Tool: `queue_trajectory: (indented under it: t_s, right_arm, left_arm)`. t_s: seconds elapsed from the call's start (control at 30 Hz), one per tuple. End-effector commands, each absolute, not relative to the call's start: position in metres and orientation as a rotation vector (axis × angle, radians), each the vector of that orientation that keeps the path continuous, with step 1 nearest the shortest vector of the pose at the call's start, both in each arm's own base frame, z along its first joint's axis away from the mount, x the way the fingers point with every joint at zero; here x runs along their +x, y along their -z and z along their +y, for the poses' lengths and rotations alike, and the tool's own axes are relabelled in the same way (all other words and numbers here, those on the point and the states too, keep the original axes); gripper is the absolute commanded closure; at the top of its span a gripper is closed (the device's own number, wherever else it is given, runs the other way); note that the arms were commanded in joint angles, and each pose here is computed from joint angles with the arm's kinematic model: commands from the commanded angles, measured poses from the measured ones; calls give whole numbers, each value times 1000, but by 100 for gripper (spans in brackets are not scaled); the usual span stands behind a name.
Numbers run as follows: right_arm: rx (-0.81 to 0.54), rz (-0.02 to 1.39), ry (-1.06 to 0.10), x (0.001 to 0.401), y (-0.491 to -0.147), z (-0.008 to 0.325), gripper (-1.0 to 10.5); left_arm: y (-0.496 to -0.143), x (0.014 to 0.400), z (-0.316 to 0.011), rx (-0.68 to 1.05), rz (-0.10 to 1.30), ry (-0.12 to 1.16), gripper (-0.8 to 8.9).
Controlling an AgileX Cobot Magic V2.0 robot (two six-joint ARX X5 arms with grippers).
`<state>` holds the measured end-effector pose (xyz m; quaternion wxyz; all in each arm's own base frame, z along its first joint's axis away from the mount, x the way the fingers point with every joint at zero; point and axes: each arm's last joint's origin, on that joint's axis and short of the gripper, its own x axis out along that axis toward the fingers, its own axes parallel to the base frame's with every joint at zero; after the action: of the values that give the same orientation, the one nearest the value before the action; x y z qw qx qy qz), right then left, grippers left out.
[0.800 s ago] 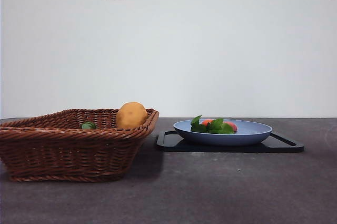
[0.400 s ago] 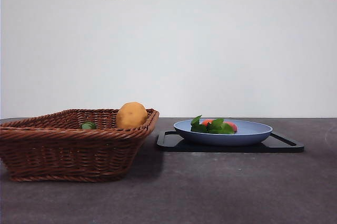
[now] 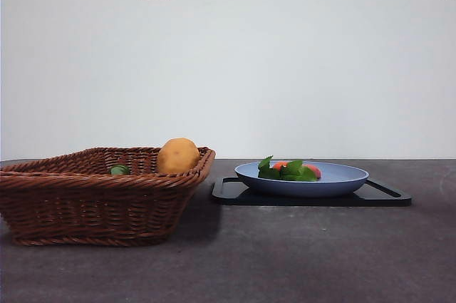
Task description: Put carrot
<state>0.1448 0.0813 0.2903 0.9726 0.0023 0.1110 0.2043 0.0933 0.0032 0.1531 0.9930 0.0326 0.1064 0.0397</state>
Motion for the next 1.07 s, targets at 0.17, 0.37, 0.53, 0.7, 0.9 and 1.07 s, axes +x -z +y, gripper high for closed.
queue_trajectory:
  t_s: [0.17, 0.37, 0.53, 0.7, 0.9, 1.07]
  right_arm:
    - [19, 210, -415, 145, -294, 83, 943]
    - [19, 210, -415, 145, -294, 83, 943]
    - [-49, 165, -404, 137, -299, 76, 943]
    - [-110, 95, -338, 118, -287, 52, 943]
    - [-55, 96, -269, 102, -232, 23, 943]
    - [-33, 92, -189, 100, -192, 11, 943]
  left_arm:
    - [-151, 94, 3, 58, 207, -82, 805]
    - [-151, 94, 3, 58, 207, -82, 805]
    - [-151, 94, 3, 58, 207, -82, 805]
    - [-151, 94, 3, 58, 207, -82, 805]
    - [-151, 94, 3, 58, 207, -82, 805]
    - [-151, 94, 3, 58, 207, -82, 805]
